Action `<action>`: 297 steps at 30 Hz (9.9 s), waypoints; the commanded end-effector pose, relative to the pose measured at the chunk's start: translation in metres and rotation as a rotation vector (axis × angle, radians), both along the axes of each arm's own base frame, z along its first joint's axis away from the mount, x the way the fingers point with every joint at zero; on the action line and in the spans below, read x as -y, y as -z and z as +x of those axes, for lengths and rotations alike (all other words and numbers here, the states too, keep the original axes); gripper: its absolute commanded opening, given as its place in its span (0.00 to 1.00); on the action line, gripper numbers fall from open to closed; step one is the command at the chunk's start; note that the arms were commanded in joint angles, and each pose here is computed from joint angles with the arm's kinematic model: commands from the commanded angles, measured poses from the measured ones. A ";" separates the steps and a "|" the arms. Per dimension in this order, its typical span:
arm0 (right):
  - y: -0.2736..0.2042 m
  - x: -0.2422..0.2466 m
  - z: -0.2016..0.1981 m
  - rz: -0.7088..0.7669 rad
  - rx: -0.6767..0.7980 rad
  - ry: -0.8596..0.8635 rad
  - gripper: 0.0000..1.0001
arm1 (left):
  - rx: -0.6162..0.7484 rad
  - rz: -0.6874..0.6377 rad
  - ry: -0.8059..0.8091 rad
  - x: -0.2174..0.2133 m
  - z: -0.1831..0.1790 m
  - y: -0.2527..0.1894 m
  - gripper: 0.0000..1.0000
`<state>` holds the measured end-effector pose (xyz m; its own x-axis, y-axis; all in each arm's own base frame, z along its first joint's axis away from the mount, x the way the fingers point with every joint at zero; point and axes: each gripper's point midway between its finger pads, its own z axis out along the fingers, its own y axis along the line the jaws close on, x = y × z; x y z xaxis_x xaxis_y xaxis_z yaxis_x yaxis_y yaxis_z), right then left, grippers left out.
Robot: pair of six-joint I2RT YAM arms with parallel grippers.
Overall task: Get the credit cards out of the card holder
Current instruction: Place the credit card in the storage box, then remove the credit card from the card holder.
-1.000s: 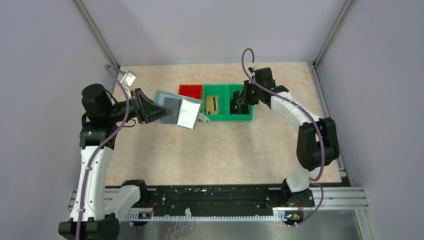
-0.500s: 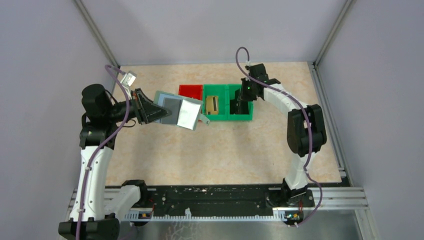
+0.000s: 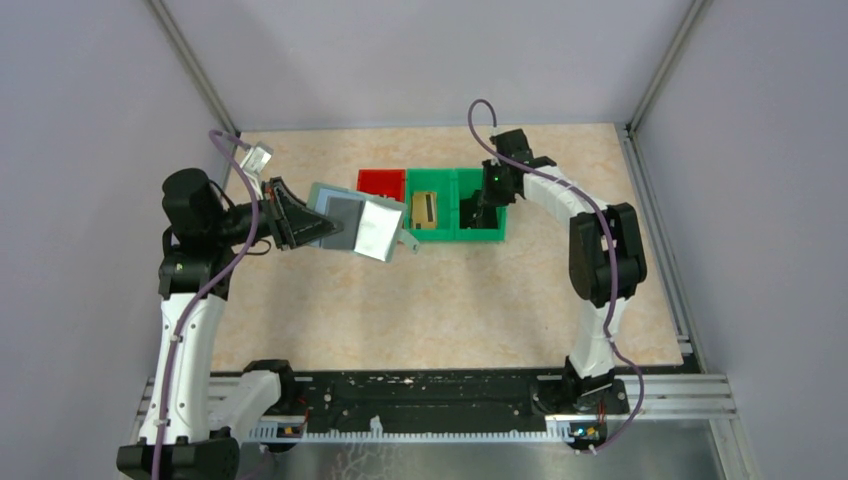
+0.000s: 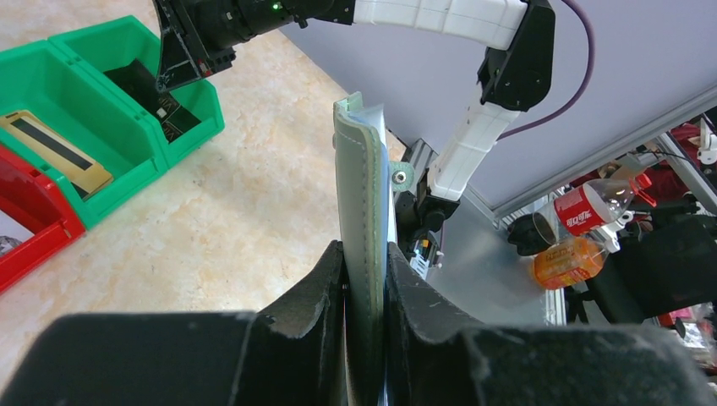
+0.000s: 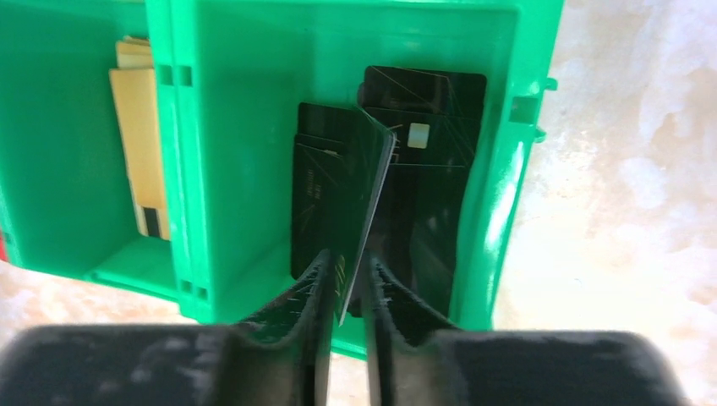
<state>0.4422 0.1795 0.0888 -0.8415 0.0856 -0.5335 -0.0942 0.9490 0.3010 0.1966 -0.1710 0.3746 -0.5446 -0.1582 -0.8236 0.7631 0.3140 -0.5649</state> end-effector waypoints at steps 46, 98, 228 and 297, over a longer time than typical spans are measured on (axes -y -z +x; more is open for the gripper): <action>-0.304 -0.203 -0.258 0.855 0.440 -1.017 0.07 | 0.131 0.006 0.087 0.004 -0.023 -0.019 0.03; -0.272 -0.166 -0.214 0.413 0.319 -0.587 0.00 | 0.198 0.034 0.100 0.003 -0.030 0.006 0.55; -0.358 -0.196 -0.329 0.639 0.623 -1.002 0.00 | 0.606 0.090 -0.014 -0.004 -0.059 -0.006 0.53; -0.371 -0.211 -0.302 0.641 0.775 -0.959 0.95 | 0.950 0.297 -0.151 -0.022 -0.041 -0.021 0.00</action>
<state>0.1358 0.3854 0.4344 -0.2976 0.0079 -0.9547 -0.9483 0.1129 0.2966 0.1589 -0.1508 0.3858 0.2911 0.0811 -0.9532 0.8299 0.4743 0.2938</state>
